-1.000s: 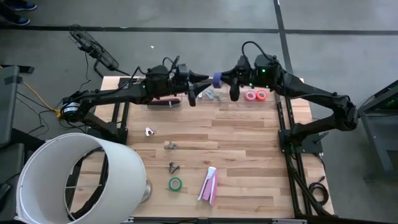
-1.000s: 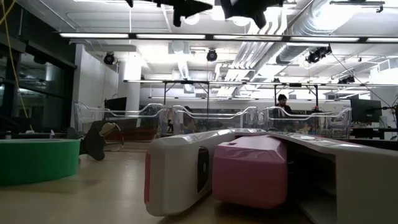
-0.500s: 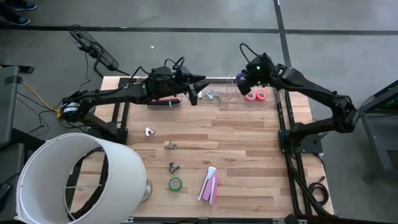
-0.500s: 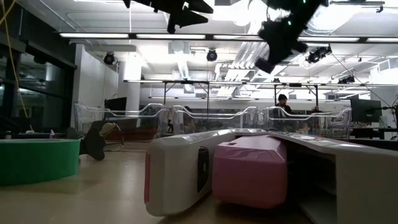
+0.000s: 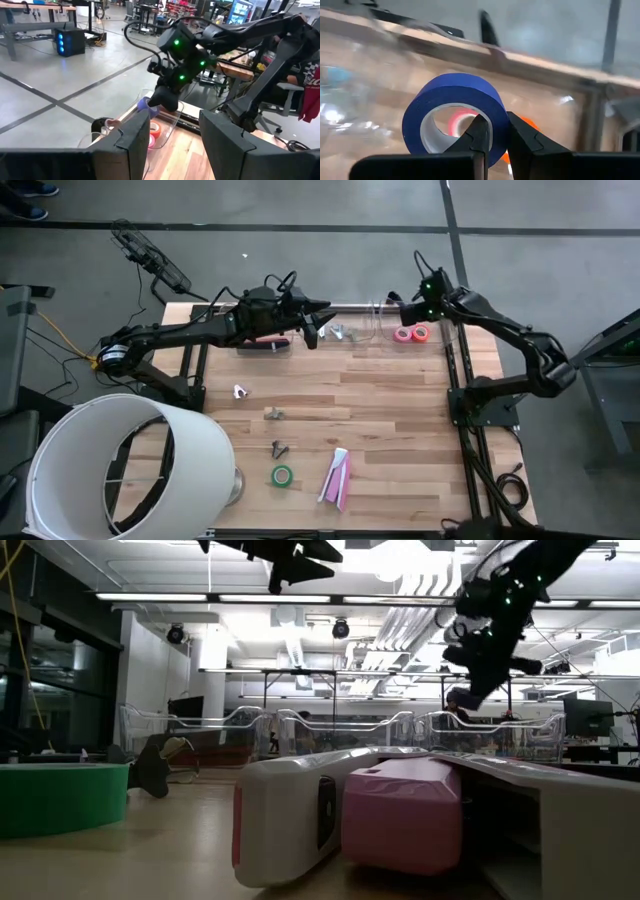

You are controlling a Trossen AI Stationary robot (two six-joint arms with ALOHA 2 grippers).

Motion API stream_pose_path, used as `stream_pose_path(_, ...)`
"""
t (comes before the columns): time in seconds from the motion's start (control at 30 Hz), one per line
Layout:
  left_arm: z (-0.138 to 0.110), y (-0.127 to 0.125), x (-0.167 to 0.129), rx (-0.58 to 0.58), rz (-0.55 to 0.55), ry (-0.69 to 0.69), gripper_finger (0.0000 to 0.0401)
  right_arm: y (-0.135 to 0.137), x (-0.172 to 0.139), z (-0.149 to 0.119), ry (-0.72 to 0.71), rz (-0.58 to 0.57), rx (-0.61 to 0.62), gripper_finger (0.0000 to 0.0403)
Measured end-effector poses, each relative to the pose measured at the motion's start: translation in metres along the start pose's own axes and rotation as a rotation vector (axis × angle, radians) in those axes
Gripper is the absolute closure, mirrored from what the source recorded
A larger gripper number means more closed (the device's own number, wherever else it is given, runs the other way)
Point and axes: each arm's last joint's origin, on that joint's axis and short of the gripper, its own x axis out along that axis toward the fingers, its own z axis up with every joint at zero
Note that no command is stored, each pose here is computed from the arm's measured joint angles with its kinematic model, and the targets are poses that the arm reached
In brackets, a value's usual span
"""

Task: Pick and place Stapler, Stapler remover, tape
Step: Put the violet tape into the right transparent bin

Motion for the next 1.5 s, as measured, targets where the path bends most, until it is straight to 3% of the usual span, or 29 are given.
stream_pose_path(0.17, 0.0, 0.0, 0.0, 0.0, 0.0, 0.002, 0.0233, -0.018, 0.015, -0.008, 0.051, -0.053, 0.055, 0.0371)
stream_pose_path(0.43, -0.001, 0.0, 0.0, 0.0, 0.001, 0.012, 0.0233, -0.013, 0.031, 0.002, 0.117, -0.075, 0.057, 0.0371)
stream_pose_path(0.77, -0.001, 0.0, 0.0, -0.003, -0.001, 0.016, 0.0233, -0.01, 0.053, 0.018, 0.32, -0.168, 0.035, 0.0371)
stream_pose_path(1.27, -0.006, 0.001, 0.0, -0.049, 0.01, 0.06, 0.0233, -0.018, 0.061, 0.012, 0.374, -0.216, 0.301, 0.0371)
stream_pose_path(1.5, -0.012, 0.002, -0.001, -0.026, 0.026, 0.126, 0.0233, -0.014, 0.06, 0.01, 0.356, -0.265, 0.519, 0.0371)
